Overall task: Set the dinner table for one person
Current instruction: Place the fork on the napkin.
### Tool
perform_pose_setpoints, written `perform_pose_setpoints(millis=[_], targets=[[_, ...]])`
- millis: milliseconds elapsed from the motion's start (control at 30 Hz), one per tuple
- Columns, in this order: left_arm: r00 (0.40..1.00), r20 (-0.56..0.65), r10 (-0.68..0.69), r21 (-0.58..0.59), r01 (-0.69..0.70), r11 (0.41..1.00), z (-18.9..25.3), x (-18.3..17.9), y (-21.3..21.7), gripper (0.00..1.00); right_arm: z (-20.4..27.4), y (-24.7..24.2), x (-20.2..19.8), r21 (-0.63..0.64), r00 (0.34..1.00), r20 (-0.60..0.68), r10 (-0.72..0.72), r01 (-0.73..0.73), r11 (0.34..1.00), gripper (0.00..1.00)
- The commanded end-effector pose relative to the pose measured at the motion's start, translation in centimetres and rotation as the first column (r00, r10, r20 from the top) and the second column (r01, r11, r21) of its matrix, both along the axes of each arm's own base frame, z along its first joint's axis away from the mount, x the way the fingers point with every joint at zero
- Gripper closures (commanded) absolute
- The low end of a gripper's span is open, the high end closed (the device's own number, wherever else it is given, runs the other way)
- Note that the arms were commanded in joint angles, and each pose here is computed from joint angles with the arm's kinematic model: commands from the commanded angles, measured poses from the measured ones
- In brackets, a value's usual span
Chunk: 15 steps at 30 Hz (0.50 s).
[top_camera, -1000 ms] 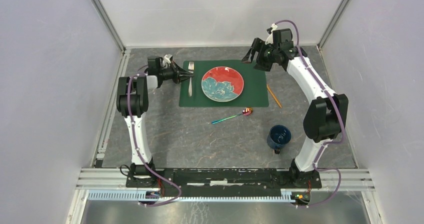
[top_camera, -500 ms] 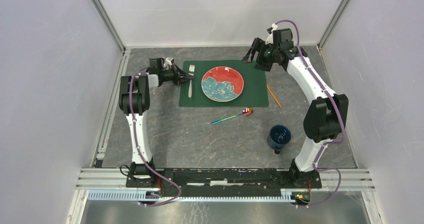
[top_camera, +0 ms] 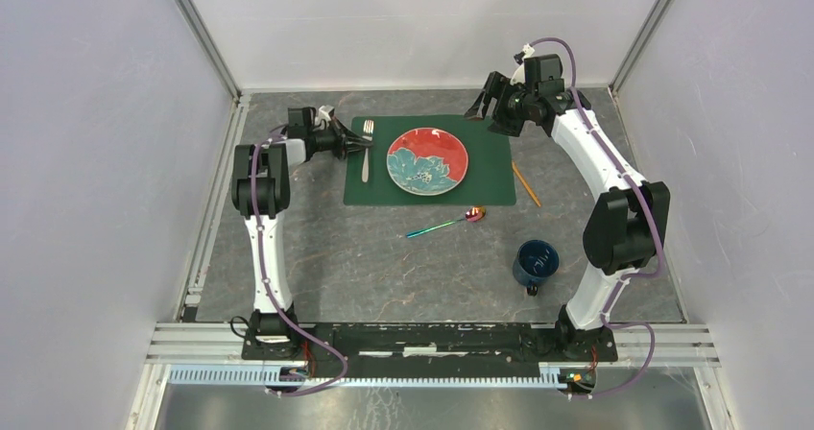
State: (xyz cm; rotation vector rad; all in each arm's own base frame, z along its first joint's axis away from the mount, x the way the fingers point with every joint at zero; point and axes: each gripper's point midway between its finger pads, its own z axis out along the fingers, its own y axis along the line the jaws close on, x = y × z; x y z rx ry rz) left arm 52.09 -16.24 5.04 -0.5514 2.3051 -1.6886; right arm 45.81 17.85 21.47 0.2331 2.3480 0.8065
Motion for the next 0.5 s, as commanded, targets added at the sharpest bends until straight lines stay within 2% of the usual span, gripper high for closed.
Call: perform_pose_setpoints(millis=[0, 100, 400, 467], targets=[[0.999, 0.043, -0.033, 0.006, 0.032, 0.999, 0.49, 0.34, -0.06, 0.98, 2.28, -0.27, 0.17, 0.015, 0.998, 0.065, -0.015, 0.014, 1.0, 0.2], [0.999, 0.034, -0.032, 0.024, 0.031, 0.999, 0.07, 0.34, 0.05, 0.95, 2.23, -0.24, 0.19, 0.017, 0.998, 0.063, -0.015, 0.014, 1.0, 0.2], [0.999, 0.024, -0.032, 0.05, 0.031, 0.998, -0.34, 0.32, 0.21, 0.63, 2.19, -0.22, 0.22, 0.017, 0.998, 0.063, -0.014, 0.013, 1.0, 0.2], [0.999, 0.023, -0.031, 0.058, 0.03, 0.998, -0.44, 0.33, 0.29, 0.6, 2.2, -0.24, 0.2, 0.017, 0.998, 0.063, -0.015, 0.014, 1.0, 0.2]])
